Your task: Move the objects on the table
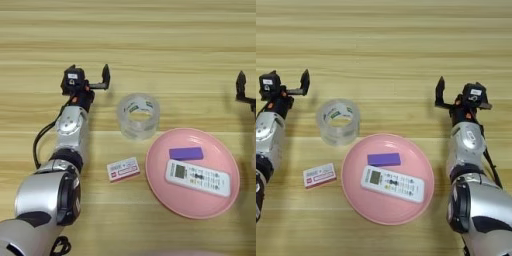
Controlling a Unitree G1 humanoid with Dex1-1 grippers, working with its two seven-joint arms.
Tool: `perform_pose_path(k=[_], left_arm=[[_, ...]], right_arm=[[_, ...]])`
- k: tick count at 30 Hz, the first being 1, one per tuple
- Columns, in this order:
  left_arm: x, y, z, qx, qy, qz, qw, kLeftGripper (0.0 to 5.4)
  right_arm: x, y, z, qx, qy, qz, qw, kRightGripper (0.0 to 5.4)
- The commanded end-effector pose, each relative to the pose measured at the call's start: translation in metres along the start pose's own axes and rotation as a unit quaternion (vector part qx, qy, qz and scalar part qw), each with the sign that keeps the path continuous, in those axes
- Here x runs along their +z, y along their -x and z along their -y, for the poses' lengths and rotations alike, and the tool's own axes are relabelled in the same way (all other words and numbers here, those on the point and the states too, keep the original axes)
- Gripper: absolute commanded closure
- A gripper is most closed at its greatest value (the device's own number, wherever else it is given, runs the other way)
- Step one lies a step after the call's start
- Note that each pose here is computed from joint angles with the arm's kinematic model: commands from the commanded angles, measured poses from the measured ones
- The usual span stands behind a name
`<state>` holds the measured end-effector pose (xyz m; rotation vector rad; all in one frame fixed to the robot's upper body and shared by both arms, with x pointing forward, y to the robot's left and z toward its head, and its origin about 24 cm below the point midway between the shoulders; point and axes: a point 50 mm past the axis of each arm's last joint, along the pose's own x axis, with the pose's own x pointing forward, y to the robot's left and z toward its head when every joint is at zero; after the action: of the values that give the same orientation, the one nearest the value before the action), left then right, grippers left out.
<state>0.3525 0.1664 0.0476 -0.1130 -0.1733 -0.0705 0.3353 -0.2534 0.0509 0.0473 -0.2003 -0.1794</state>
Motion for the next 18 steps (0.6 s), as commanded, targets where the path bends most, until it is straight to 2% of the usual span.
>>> perform_pose_path(k=[1, 18], left_arm=[[-0.0003, -0.0003, -0.0004, 0.001, 0.001, -0.002, 1.0, 0.03], [0.0, -0.0004, 0.0002, -0.001, 0.003, 0.0, 1.0, 0.03]], right_arm=[[0.0031, -0.0041, 0.0002, 0.003, 0.0, -0.001, 1.0, 0.0], [0.0045, -0.0035, -0.0006, 0.015, -0.007, 0.009, 1.0, 0.0]])
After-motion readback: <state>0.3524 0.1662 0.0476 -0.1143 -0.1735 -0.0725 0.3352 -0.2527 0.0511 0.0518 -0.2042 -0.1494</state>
